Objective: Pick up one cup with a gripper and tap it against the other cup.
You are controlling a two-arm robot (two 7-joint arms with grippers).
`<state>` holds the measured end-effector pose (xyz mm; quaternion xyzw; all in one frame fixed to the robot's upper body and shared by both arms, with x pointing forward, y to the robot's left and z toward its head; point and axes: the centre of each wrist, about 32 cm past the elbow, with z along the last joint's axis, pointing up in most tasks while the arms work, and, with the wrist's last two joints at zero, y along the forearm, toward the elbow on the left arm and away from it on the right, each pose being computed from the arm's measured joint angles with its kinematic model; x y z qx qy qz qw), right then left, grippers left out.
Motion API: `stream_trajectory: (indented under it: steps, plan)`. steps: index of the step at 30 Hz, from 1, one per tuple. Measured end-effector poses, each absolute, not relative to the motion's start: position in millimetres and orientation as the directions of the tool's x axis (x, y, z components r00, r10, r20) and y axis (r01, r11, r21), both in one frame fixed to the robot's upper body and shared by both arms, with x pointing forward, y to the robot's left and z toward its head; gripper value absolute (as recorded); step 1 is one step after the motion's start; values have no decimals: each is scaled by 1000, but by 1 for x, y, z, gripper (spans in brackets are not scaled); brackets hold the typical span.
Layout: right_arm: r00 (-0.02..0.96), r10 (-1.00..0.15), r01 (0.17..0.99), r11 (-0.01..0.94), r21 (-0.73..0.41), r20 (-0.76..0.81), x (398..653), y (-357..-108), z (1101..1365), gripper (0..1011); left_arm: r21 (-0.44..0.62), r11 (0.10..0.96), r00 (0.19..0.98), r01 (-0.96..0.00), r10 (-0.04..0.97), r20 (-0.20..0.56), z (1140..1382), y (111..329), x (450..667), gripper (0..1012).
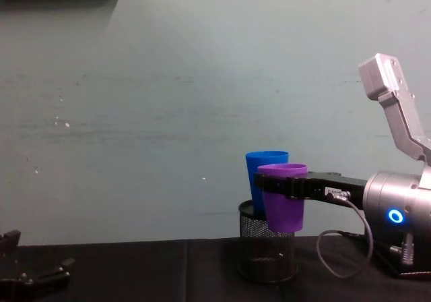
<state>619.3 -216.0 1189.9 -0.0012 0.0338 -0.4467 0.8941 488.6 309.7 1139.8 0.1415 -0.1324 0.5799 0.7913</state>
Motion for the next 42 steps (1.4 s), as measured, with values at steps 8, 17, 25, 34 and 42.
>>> stream_trajectory:
  steps: [8, 17, 25, 34, 42]
  plan:
    - [599, -799, 799, 601, -32, -59, 619, -216, 1190, 743, 70, 287, 292, -955, 880, 374, 1140, 310, 489, 1000]
    - [599, -799, 799, 601, -32, -59, 619, -216, 1190, 743, 70, 287, 292, -955, 880, 374, 1140, 310, 489, 1000]
    - [599, -799, 799, 601, -32, -59, 619, -216, 1190, 743, 70, 287, 292, -955, 880, 374, 1140, 310, 489, 1000]
    - [599, -799, 799, 601, -32, -59, 619, -216, 1190, 743, 70, 287, 292, -955, 880, 374, 1140, 310, 489, 1000]
    - [599, -799, 799, 601, -32, -59, 619, -216, 1190, 743, 70, 287, 292, -955, 880, 374, 1140, 310, 489, 1000]
